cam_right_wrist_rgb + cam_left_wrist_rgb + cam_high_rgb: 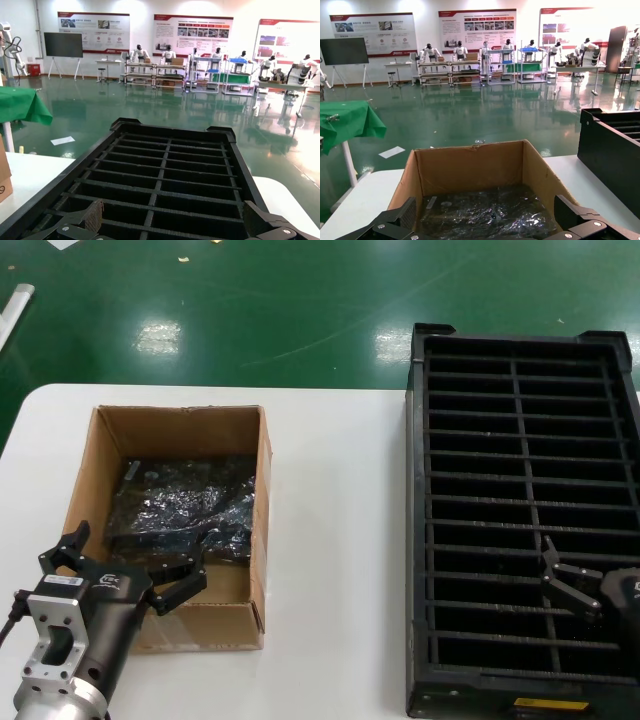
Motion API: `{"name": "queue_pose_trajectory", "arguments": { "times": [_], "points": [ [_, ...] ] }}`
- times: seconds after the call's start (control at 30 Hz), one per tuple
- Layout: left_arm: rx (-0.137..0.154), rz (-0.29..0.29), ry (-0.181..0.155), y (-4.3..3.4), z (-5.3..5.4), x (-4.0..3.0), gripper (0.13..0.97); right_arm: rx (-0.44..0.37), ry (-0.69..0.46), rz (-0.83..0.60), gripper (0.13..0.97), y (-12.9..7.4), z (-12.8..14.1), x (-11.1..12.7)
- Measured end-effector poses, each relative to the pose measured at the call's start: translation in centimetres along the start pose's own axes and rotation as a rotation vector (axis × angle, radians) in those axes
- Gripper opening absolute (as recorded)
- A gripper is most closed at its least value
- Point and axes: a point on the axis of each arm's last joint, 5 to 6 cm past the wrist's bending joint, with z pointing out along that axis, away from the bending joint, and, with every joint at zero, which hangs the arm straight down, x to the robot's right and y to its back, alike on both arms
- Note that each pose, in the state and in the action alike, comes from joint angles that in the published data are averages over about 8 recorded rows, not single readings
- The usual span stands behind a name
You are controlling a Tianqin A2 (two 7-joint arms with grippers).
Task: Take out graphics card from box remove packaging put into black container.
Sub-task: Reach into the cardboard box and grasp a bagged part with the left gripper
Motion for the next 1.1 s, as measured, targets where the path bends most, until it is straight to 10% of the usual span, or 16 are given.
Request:
{"name": "queue_pose_trajectory", "arguments": {
  "times": [0.47,0.77,1.1],
  "points": [
    [0.005,0.079,0.027,-0.52,0.3,-0.6,0.966,0.0,0.0,0.0,0.966,0.0,0.0,0.0],
    [0.022,0.563,0.181,-4.4,3.4,-4.9,0.966,0.0,0.0,0.0,0.966,0.0,0.0,0.0],
    [-0.211,1.017,0.453,-7.03,9.1,-8.97,0.966,0.0,0.0,0.0,0.966,0.0,0.0,0.0]
  ]
}}
